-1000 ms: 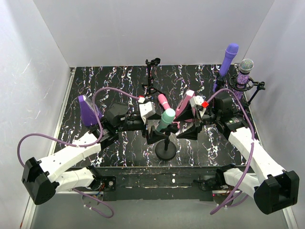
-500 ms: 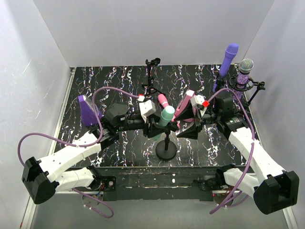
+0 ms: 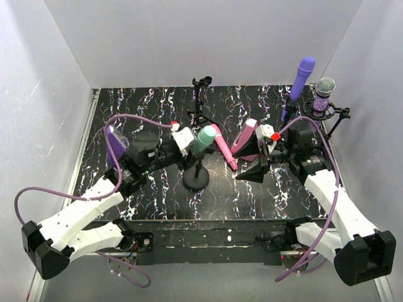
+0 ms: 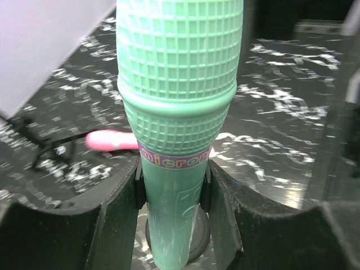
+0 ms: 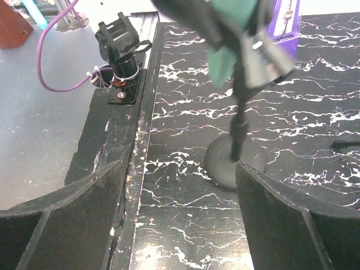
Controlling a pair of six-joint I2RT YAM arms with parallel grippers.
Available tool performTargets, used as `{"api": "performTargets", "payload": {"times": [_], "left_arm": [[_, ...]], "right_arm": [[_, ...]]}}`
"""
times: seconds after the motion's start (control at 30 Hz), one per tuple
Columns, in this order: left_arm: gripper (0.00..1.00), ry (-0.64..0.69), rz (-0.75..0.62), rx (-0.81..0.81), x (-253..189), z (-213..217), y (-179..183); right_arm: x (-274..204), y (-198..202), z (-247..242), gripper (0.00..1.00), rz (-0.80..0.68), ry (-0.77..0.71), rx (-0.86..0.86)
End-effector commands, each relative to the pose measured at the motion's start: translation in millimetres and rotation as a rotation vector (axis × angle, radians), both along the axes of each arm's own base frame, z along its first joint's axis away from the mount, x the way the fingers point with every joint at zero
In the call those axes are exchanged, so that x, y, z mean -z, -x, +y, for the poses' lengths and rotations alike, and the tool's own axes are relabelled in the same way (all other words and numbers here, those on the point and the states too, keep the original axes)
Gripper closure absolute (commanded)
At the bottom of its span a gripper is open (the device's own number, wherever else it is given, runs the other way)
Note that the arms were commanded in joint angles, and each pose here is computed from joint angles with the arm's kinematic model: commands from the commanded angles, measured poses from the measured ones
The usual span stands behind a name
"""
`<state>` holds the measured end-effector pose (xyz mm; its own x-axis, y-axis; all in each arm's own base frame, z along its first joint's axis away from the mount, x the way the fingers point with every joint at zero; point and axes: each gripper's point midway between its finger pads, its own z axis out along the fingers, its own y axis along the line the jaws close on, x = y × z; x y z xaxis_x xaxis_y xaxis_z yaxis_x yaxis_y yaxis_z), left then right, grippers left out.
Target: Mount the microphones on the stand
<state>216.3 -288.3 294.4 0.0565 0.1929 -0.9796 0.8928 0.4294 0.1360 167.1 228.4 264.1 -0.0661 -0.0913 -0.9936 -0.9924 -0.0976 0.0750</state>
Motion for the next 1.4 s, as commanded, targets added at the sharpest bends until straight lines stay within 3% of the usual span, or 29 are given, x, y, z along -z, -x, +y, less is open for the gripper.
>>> {"api": "performTargets", "payload": {"times": [0.0,0.2,0.53,0.87,0.97,1.13,1.27,1.37], "left_arm": [[0.81,0.024,-0.204,-0.238,-62,51,-55],[0.82,0.075,-0.201,-0.454,-67,114,-132],[0.83,0.217,-0.248,-0.724,-85,179,-239],[0.81,0.228,-0.205,-0.829,-60,213,-279],[0.68,0.239,-0.184,-0.861,-54,219,-279],[0.3,0.252,-0.165,-0.905,-52,228,-270],[0.18,0.252,-0.163,-0.906,-57,229,-263],[0.02,0.264,-0.167,-0.949,-68,238,-254]], "right_arm": [[-8,2,-2,0.13,-0.045,-0.013,0.0],[-8,2,-3,0.12,-0.059,-0.012,0.008],[-6,2,-4,0.12,-0.065,-0.011,0.011],[-3,0,-4,0.11,-0.069,-0.007,0.016],[-2,0,-4,0.11,-0.065,-0.005,0.017],[-1,-2,-4,0.11,-0.061,-0.004,0.018],[-2,-2,-5,0.11,-0.064,-0.004,0.021],[-1,-3,-6,0.11,-0.061,-0.002,0.027]]}}
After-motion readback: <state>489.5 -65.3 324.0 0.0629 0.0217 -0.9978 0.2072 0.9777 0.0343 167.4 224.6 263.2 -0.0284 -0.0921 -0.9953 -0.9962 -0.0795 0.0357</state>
